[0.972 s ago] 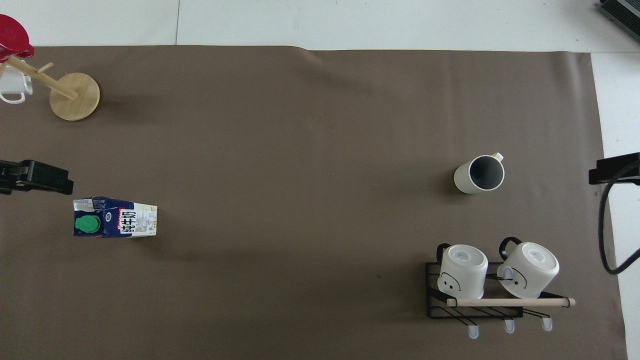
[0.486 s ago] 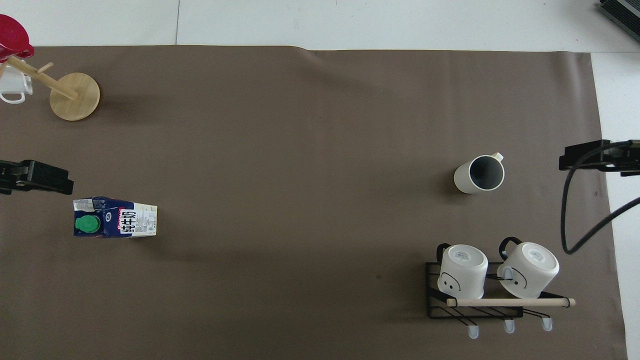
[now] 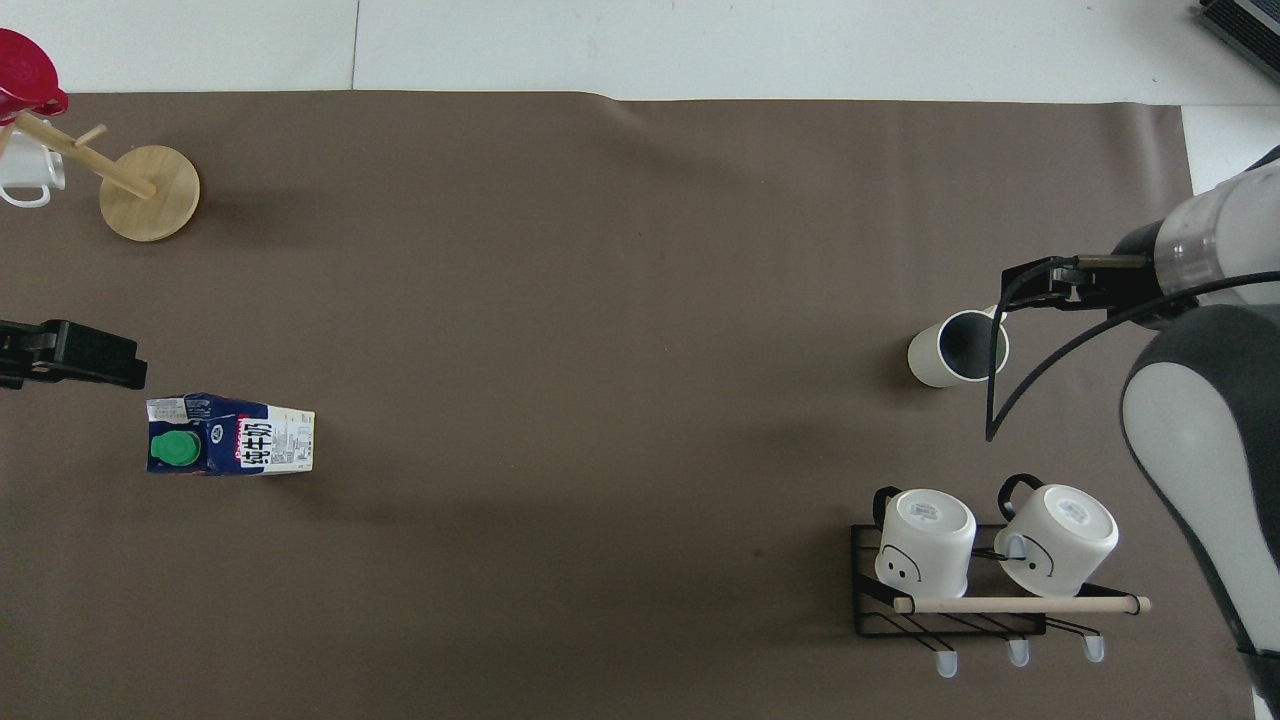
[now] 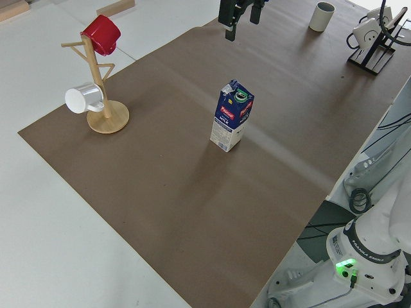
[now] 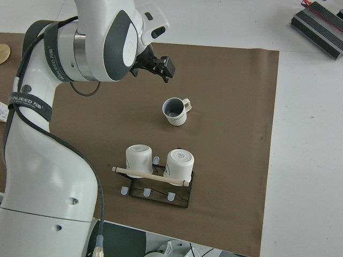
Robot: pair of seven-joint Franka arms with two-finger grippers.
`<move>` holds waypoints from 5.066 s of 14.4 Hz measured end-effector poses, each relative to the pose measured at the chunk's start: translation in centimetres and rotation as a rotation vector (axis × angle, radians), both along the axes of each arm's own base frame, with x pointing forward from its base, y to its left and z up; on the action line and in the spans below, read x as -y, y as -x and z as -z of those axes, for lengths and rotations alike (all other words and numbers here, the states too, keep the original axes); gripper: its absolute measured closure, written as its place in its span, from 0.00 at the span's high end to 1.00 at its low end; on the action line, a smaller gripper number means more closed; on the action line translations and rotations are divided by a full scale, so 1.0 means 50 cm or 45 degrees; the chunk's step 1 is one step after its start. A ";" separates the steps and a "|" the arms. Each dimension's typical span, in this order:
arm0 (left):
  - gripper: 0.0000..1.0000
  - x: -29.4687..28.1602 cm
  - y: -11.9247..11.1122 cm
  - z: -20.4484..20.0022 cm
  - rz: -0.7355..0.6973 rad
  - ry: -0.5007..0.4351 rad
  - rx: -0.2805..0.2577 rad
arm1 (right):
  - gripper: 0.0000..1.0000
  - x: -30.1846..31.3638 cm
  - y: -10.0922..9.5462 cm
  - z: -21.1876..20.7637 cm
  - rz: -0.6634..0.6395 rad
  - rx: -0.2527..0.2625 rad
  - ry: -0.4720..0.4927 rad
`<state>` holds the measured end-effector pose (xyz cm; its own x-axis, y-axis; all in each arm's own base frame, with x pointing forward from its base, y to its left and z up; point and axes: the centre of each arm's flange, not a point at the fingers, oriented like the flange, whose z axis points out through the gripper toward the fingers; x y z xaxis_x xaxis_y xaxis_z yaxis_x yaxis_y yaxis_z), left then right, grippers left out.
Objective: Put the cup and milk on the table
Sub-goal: 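Reach the right gripper down to the white mug's rim, then close the right gripper on the white mug's rim and lift it, then carry the mug toward the table center while the left gripper reaches the carton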
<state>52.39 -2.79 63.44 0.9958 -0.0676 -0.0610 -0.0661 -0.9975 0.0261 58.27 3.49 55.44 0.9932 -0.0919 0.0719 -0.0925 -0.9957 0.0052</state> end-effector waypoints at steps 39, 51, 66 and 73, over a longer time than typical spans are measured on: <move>1.00 0.000 0.000 0.000 0.000 0.000 0.000 | 0.04 0.002 -0.018 0.441 0.010 -0.029 -0.007; 1.00 -0.001 0.000 -0.001 -0.001 0.000 0.001 | 0.04 -0.061 -0.063 0.350 0.292 0.082 -0.053; 1.00 -0.006 0.052 0.077 -0.010 -0.005 0.030 | 0.04 -0.510 0.040 0.280 0.359 0.070 -0.129; 1.00 -0.011 0.081 0.190 0.013 -0.009 0.113 | 0.04 -0.673 0.062 0.351 0.393 0.031 -0.131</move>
<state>48.33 -2.22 53.96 0.9966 -0.0778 0.0271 -0.0782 -0.9969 0.0129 55.19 37.15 37.87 0.9155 -0.3962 0.0700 -0.3887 -0.9159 -0.1002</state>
